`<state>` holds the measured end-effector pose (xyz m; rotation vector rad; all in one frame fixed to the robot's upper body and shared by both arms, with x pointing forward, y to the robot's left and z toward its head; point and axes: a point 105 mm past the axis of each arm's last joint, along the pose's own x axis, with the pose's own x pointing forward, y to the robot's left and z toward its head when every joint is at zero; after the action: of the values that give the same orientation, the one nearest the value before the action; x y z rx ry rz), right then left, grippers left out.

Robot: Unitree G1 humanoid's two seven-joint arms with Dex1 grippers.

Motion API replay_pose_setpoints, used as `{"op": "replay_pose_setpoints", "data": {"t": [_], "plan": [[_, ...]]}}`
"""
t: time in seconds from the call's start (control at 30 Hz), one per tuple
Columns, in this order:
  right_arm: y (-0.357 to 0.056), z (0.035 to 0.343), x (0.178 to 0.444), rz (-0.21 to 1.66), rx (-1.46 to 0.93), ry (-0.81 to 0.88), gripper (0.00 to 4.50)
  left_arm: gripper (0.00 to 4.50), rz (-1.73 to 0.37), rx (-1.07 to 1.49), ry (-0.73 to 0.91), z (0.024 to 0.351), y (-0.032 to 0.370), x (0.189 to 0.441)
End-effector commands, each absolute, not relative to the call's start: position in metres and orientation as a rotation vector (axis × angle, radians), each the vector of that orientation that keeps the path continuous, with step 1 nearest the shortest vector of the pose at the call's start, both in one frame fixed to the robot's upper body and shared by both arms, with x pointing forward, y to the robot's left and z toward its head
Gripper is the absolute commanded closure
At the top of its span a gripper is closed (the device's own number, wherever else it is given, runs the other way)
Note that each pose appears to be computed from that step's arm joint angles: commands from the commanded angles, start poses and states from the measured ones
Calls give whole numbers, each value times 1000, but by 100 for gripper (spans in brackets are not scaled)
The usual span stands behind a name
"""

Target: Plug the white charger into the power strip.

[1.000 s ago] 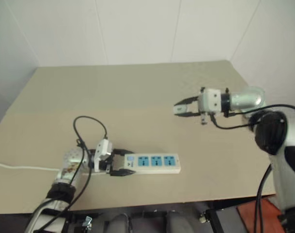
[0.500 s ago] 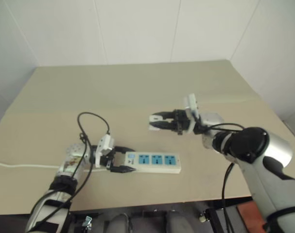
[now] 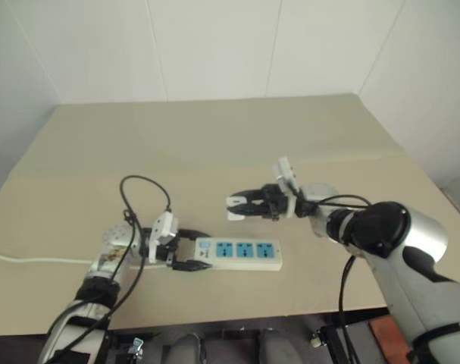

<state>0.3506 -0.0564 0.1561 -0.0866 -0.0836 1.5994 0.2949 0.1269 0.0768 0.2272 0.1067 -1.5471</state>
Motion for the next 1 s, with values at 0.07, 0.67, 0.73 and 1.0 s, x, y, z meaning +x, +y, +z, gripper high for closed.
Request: {"op": "replay_pose_setpoints", "data": {"t": [0.07, 0.67, 0.73, 1.0], "plan": [[-50, 156, 345, 1651, -10, -40, 334, 123, -1541, 258, 192, 61, 129, 290], [-19, 136, 333, 1652, 46, -103, 334, 123, -1541, 259, 194, 62, 128, 291], [-21, 133, 332, 1636, 34, -121, 334, 123, -1543, 260, 196, 61, 128, 291], [-24, 130, 334, 1601, 6, -128, 334, 123, -1545, 273, 196, 58, 126, 293]]}}
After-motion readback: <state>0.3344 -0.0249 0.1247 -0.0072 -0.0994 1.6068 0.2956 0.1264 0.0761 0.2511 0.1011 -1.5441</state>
